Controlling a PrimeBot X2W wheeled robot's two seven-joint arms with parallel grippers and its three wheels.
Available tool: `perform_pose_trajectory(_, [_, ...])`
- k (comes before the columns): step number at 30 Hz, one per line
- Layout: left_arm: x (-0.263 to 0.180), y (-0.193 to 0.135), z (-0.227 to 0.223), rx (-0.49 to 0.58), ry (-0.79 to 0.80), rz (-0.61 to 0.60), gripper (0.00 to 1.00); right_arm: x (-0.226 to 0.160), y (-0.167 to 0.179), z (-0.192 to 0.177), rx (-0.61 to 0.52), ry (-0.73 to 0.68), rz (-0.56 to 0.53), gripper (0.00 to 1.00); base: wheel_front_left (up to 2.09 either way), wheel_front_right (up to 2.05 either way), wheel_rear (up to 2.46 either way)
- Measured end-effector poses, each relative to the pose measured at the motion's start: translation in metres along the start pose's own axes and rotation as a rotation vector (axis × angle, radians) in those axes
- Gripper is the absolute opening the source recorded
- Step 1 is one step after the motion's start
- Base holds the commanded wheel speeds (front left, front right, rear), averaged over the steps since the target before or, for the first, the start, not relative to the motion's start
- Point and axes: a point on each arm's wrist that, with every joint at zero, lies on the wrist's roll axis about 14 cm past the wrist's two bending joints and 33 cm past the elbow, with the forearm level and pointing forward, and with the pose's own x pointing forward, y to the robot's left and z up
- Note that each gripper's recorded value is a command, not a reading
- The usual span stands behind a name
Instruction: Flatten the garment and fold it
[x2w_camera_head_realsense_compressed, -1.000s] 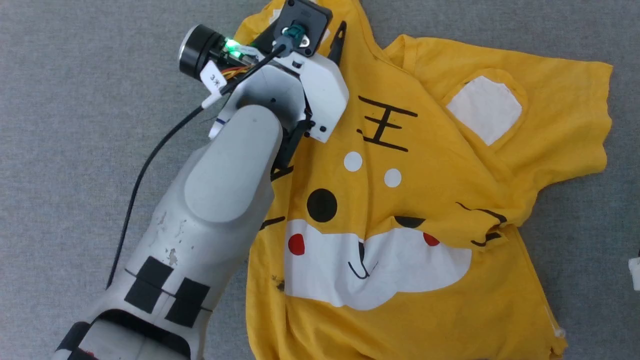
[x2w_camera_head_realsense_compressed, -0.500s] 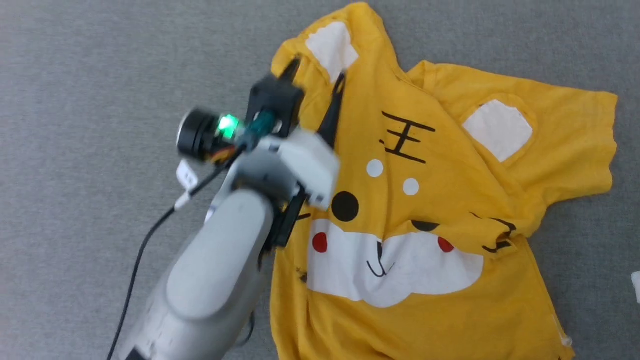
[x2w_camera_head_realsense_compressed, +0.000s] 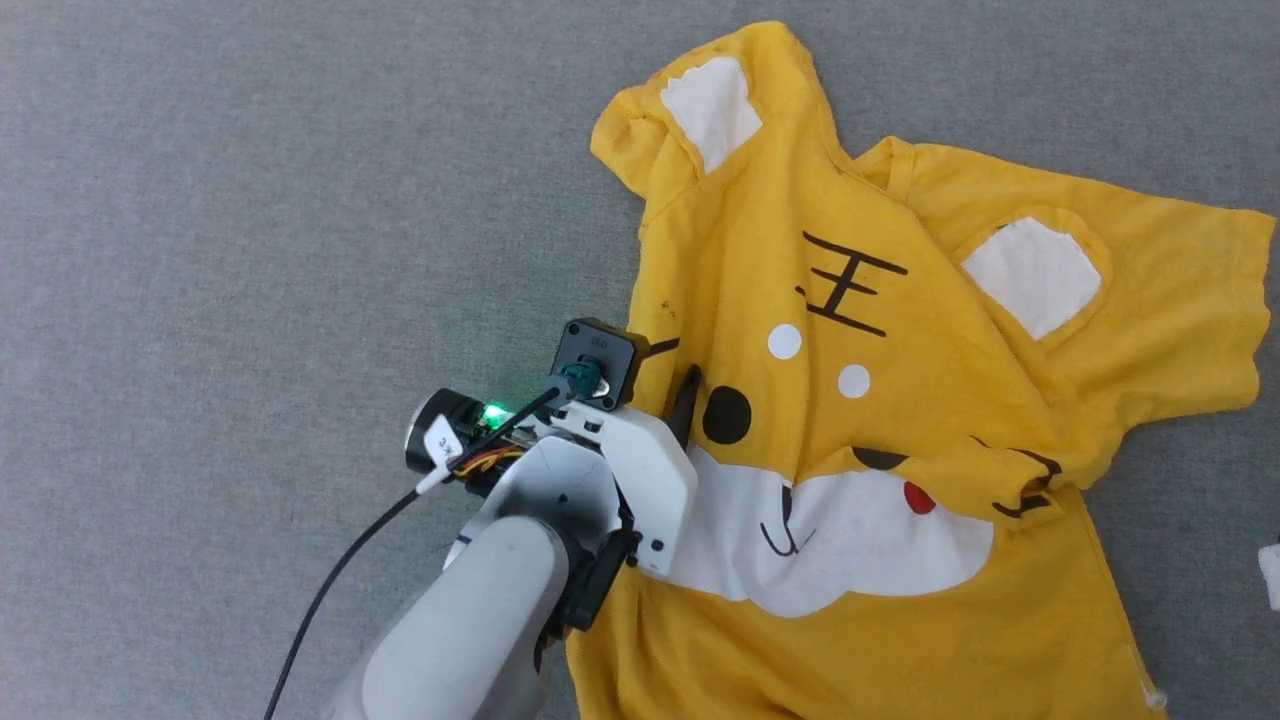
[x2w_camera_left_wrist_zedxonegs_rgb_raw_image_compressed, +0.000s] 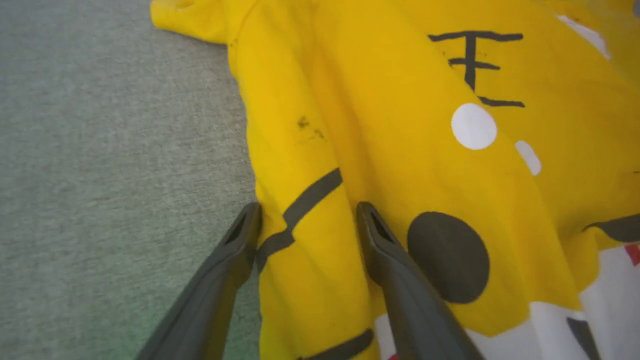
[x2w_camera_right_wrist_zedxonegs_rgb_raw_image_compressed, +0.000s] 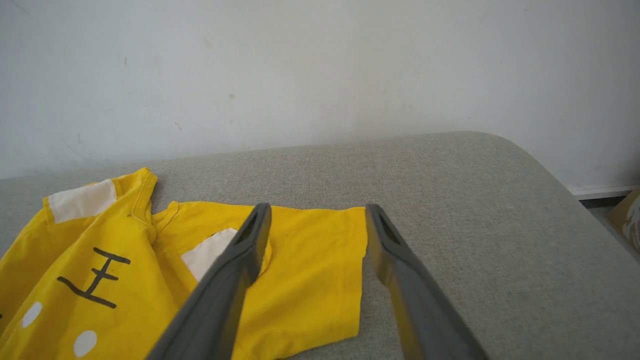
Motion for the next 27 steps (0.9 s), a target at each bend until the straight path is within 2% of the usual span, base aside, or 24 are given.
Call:
perform_pose_trajectory(1, [0.002, 0.0, -0.002, 0.004, 0.011, -0.002, 1.0, 0.0, -0.001, 0.0, -0.001, 0.002, -0.002, 1.0, 0.0, 0.0, 0.0])
perform_pose_trajectory(2, [0.004, -0.001, -0.003, 0.008, 0.017, -0.006, 0.32, -0.001, -0.002, -0.001, -0.002, 0.002, -0.006, 1.0, 0.0, 0.0, 0.0])
perform_pose_trajectory(3, [0.005, -0.002, -0.004, 0.012, 0.021, -0.01, 0.0, -0.001, -0.003, -0.001, -0.002, 0.003, -0.009, 1.0, 0.0, 0.0, 0.0])
perform_pose_trajectory(6, [0.008, -0.007, -0.003, 0.015, 0.021, -0.036, 0.0, -0.002, -0.006, -0.002, -0.002, 0.008, -0.018, 1.0, 0.0, 0.0, 0.0])
perform_pose_trajectory(10, [0.001, -0.021, 0.007, 0.103, -0.014, -0.089, 0.0, -0.003, -0.007, -0.002, -0.001, 0.007, -0.022, 1.0, 0.0, 0.0, 0.0])
perform_pose_trajectory(16, [-0.027, -0.081, 0.021, 0.209, -0.036, -0.293, 0.0, -0.004, 0.002, 0.001, 0.008, 0.001, 0.006, 1.0, 0.0, 0.0, 0.0])
perform_pose_trajectory(19, [-0.037, -0.105, 0.008, 0.202, 0.017, -0.377, 0.0, -0.005, 0.004, 0.001, 0.011, 0.0, 0.014, 1.0, 0.0, 0.0, 0.0])
perform_pose_trajectory(20, [-0.039, -0.109, -0.002, 0.205, 0.048, -0.39, 0.11, -0.005, 0.005, 0.001, 0.012, 0.002, 0.017, 1.0, 0.0, 0.0, 0.0])
perform_pose_trajectory(21, [-0.041, -0.112, -0.012, 0.206, 0.078, -0.403, 0.35, -0.006, 0.006, 0.0, 0.013, 0.008, 0.02, 1.0, 0.0, 0.0, 0.0])
perform_pose_trajectory(22, [-0.043, -0.114, -0.02, 0.176, 0.098, -0.413, 0.9, -0.007, 0.007, -0.001, 0.014, 0.011, 0.023, 1.0, 0.0, 0.0, 0.0])
perform_pose_trajectory(23, [-0.044, -0.118, -0.024, 0.149, 0.108, -0.422, 1.0, -0.007, 0.008, -0.001, 0.015, 0.012, 0.025, 1.0, 0.0, 0.0, 0.0])
perform_pose_trajectory(27, [-0.042, -0.119, -0.009, -0.011, 0.009, -0.39, 1.0, -0.011, 0.007, -0.003, 0.017, 0.024, 0.025, 1.0, 0.0, 0.0, 0.0])
